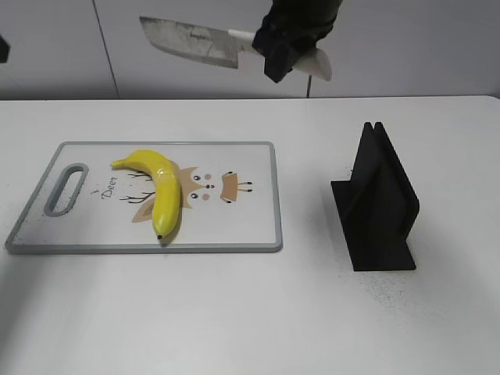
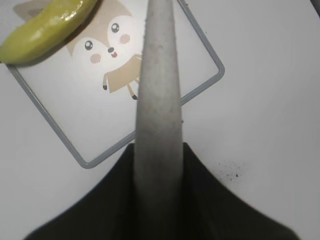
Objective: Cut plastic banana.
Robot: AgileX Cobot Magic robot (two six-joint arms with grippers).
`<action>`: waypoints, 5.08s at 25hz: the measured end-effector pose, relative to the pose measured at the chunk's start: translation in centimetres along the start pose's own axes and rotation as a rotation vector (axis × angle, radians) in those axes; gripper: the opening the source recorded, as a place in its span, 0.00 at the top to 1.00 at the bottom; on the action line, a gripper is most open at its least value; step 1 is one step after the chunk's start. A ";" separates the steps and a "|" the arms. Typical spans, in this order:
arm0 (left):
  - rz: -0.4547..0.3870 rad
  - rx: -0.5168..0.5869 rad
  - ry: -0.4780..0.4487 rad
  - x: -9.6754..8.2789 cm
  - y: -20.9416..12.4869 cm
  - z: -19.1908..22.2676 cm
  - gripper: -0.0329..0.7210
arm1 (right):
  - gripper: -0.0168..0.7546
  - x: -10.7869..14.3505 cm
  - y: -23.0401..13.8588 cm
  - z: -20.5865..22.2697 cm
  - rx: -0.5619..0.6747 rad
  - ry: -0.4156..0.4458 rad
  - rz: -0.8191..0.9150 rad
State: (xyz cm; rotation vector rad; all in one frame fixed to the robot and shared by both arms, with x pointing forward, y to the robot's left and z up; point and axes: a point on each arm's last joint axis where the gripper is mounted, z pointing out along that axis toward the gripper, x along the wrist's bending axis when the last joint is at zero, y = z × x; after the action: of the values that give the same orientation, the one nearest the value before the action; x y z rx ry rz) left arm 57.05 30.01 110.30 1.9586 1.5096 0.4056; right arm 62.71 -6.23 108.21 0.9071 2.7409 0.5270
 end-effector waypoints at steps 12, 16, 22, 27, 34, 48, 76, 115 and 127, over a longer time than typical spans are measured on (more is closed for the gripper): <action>-0.124 0.321 0.027 -0.7 -5.9 -4.5 0.25 | 0.77 1.3 -2.0 -7.3 -0.089 -0.030 0.364; -0.091 0.295 0.076 -2.7 -10.0 -7.5 0.28 | 0.77 2.1 -4.6 -8.4 -0.043 -0.062 0.416; 0.010 0.122 0.244 -4.9 -15.8 -11.4 0.28 | 0.77 3.0 -7.7 -9.9 -0.008 -0.099 0.475; 0.049 0.015 0.341 -6.4 -20.8 -13.2 0.28 | 0.77 3.8 -10.1 -9.6 0.018 -0.116 0.539; 0.074 -0.162 0.385 -8.0 -25.3 -13.7 0.29 | 0.77 4.6 -13.4 -7.9 0.035 -0.149 0.611; 0.057 -0.182 0.350 -8.1 -27.1 -13.7 0.29 | 0.77 5.4 -16.8 -5.8 0.034 -0.199 0.770; 0.005 -0.345 0.337 -9.1 -29.2 -15.0 0.31 | 0.77 6.1 -19.7 -4.5 0.009 -0.242 0.880; 0.006 -0.346 0.336 -9.1 -29.2 -15.0 0.31 | 0.24 5.5 -19.0 -0.3 0.066 -0.242 0.866; 0.006 -0.346 0.335 -9.1 -29.2 -15.0 0.31 | 0.16 7.2 -20.7 -9.2 -0.107 -0.215 0.635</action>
State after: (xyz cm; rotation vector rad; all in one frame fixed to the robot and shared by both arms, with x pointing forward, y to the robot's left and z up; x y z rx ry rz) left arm 23.57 30.07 104.17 1.6792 1.5104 0.9695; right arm 43.23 -19.81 107.81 1.6963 2.1760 0.6214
